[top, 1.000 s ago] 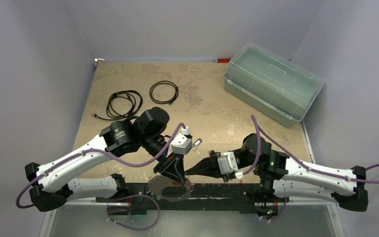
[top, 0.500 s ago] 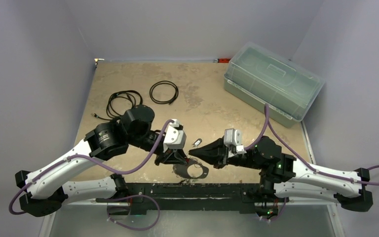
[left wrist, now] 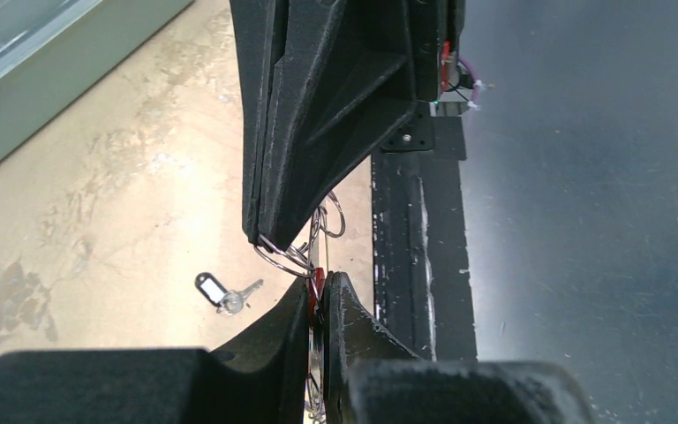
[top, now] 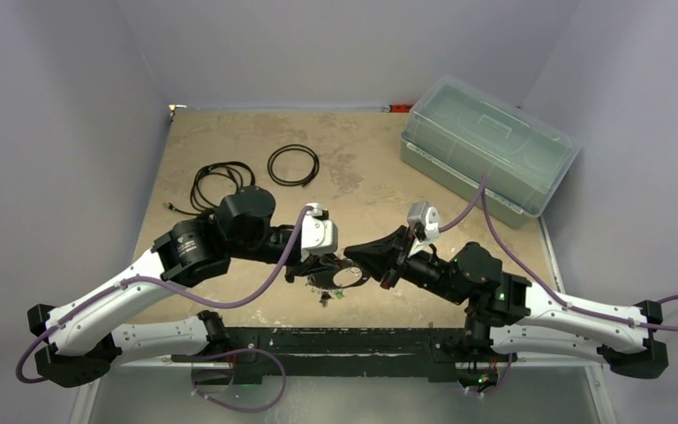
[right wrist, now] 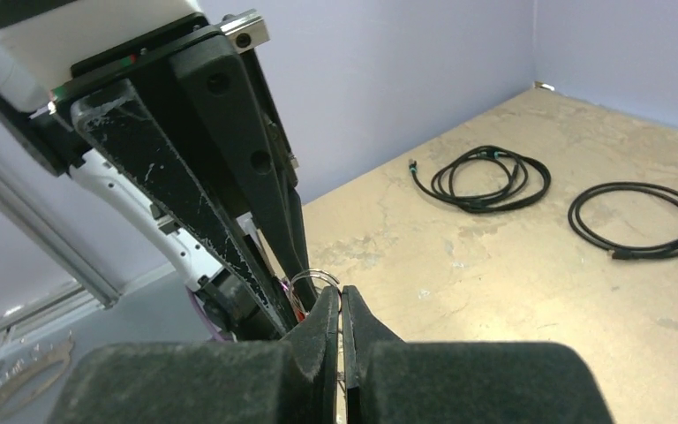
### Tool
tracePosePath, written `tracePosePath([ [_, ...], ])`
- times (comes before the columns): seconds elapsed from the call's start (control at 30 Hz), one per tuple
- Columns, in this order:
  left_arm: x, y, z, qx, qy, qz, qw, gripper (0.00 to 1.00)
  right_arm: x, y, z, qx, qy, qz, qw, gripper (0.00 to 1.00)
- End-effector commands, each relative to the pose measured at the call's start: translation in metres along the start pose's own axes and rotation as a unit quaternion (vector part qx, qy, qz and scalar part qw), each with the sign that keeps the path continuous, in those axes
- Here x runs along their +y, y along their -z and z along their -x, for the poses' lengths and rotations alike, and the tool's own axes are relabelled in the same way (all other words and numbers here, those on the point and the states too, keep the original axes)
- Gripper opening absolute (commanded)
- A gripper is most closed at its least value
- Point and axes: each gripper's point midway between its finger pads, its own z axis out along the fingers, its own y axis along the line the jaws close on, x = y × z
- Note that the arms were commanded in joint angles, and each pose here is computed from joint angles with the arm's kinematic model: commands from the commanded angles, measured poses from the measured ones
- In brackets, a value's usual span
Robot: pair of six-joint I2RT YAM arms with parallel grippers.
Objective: Put the keys on the keyring
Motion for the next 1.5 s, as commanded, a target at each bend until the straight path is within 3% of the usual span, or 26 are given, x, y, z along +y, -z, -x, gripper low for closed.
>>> tracePosePath([
  [0.0,0.023,0.007,0.016,-0.028,-0.028,0.067,0.997,0.00,-0.007,0.001,0.035,-0.040,-0.059,-0.046,0.996,0.00],
  [0.1,0.029,0.010,0.018,-0.026,-0.032,0.085,0.995,0.00,-0.006,0.001,0.034,-0.033,-0.066,-0.047,0.996,0.00],
  [0.23,0.021,0.011,0.021,-0.027,-0.040,0.061,0.997,0.00,-0.009,0.006,0.028,-0.030,-0.021,-0.039,0.999,0.01],
  [0.37,0.013,0.010,0.016,-0.019,-0.042,0.038,0.998,0.00,-0.013,0.012,0.030,-0.029,0.023,-0.041,0.998,0.24],
  [0.43,0.010,0.009,0.013,-0.012,-0.039,0.029,0.999,0.00,-0.013,0.016,0.035,-0.029,0.052,-0.034,0.998,0.32],
  [0.57,0.002,0.006,0.008,0.001,-0.031,0.002,1.000,0.00,-0.016,0.026,0.034,-0.012,0.130,-0.024,0.991,0.37],
  [0.7,-0.019,0.004,0.001,0.011,-0.024,-0.062,0.998,0.00,-0.006,0.026,0.011,0.028,0.214,0.037,0.976,0.42],
  [0.83,-0.039,0.002,-0.004,0.018,-0.012,-0.126,0.992,0.00,0.003,0.026,-0.005,0.040,0.253,0.082,0.963,0.46],
  [1.2,-0.050,0.002,-0.003,0.013,-0.002,-0.161,0.987,0.00,0.044,0.029,-0.017,0.028,0.252,0.205,0.945,0.46],
  [1.47,-0.053,0.002,-0.003,0.012,0.003,-0.169,0.986,0.00,0.054,0.022,-0.020,0.022,0.251,0.230,0.940,0.39],
])
